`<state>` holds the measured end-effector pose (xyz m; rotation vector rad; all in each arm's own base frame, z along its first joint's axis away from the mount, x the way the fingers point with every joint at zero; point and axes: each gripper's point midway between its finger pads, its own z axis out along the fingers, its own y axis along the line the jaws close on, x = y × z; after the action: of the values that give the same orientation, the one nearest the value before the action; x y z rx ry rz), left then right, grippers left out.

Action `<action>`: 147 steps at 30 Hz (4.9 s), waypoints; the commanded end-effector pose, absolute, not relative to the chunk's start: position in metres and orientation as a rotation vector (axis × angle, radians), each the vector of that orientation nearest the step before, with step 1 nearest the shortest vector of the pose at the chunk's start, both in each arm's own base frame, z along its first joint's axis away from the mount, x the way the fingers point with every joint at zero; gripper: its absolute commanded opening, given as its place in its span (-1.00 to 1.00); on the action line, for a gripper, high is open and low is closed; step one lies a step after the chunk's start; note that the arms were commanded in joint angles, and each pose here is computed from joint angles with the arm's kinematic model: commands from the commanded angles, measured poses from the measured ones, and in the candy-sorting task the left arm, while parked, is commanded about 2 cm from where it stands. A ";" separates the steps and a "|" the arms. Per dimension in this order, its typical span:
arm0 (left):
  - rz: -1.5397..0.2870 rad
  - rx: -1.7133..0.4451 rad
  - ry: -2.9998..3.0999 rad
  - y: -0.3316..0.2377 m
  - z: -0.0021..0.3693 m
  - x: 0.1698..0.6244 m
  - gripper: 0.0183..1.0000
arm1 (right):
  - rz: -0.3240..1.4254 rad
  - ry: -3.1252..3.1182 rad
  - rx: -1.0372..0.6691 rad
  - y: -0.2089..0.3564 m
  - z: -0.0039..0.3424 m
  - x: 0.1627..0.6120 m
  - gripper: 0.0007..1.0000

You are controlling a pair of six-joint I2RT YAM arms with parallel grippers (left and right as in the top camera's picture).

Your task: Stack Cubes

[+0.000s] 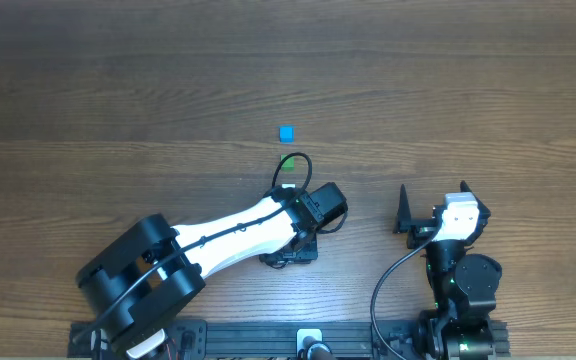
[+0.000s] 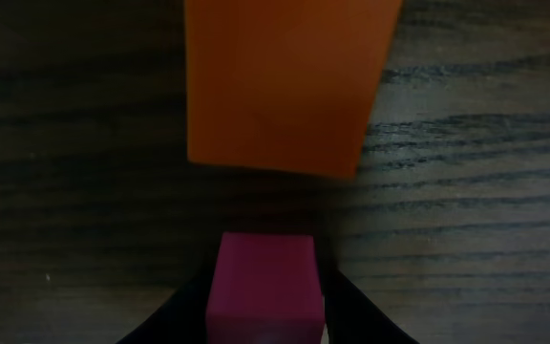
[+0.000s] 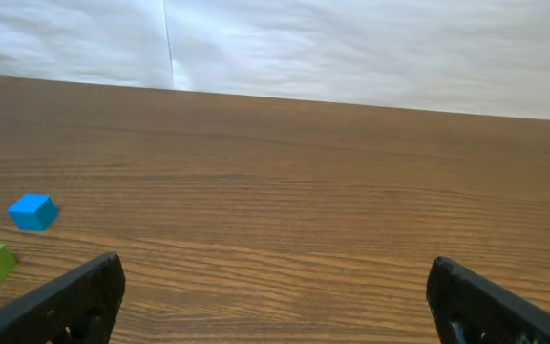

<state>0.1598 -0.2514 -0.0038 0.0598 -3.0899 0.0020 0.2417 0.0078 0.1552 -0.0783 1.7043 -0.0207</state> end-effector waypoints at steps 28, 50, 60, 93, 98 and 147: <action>-0.088 0.130 -3.091 -0.238 -0.012 0.161 -0.43 | -0.017 1.702 -0.075 0.007 0.154 0.242 0.98; -0.025 0.120 -3.103 -0.245 -0.010 0.166 -0.55 | -0.017 1.702 -0.075 0.007 0.154 0.242 0.99; 0.118 0.126 -3.152 -0.246 0.014 0.190 -0.57 | -0.017 1.702 -0.075 0.007 0.154 0.242 0.98; 0.218 0.019 -3.308 -0.262 0.085 0.298 -0.58 | -0.018 1.702 -0.075 0.007 0.154 0.242 0.98; 0.180 0.019 -3.265 -0.261 0.071 0.294 -0.58 | -0.017 1.702 -0.075 0.007 0.154 0.242 0.98; 0.067 -0.023 -3.162 -0.259 0.023 0.285 -0.57 | -0.017 1.702 -0.075 0.007 0.154 0.242 0.99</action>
<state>0.2827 -0.2553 0.0250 -0.0116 -3.1699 0.0500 0.2417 0.0078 0.1552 -0.0787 1.7043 -0.0210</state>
